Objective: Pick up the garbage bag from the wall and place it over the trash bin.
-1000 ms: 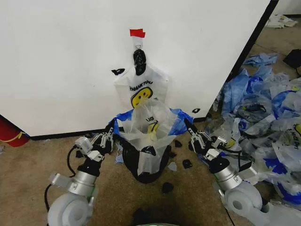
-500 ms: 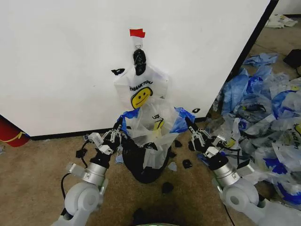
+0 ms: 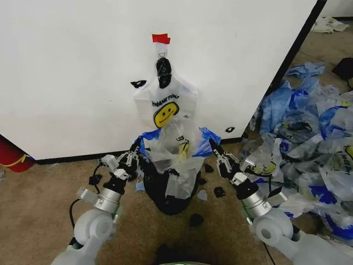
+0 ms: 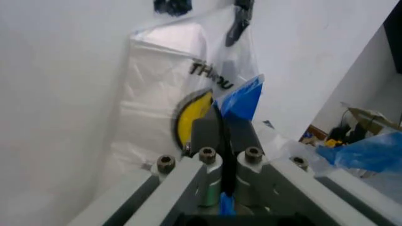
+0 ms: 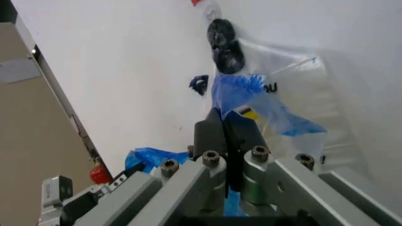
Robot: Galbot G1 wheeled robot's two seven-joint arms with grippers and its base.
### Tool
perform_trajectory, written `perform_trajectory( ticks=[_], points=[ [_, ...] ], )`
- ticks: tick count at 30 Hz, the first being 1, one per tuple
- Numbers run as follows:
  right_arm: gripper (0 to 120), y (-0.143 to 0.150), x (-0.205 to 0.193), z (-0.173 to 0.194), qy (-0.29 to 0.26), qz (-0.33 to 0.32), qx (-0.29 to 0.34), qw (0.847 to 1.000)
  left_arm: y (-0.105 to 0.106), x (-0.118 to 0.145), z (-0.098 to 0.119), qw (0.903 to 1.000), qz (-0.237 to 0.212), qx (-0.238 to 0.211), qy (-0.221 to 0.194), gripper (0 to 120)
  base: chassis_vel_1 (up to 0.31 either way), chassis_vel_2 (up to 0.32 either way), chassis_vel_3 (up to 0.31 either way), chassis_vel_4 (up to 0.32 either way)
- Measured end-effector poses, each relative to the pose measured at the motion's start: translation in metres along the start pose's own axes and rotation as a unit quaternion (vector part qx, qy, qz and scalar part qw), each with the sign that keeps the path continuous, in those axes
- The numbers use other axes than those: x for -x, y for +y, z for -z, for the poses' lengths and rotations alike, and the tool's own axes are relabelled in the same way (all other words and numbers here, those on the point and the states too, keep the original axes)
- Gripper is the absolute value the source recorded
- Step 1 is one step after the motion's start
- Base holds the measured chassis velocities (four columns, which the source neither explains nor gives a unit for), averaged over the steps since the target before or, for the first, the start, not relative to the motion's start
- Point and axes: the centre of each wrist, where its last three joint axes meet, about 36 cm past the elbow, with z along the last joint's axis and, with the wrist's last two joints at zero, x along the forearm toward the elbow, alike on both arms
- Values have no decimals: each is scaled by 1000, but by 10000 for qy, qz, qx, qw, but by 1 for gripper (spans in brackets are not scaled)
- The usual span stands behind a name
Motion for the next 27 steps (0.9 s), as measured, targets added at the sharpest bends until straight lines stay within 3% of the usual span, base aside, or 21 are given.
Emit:
perform_trajectory(
  ticks=[10,27],
  points=[
    [0,3,6,-16,89,95,16,9999,12,-6,1,9999,58,126,-21,0,0,0,0,0],
    [0,-18,-15,-38,251,18,-140,9996,13,-17,-38,9999,116,-5,86,0,0,0,0,0]
  ],
)
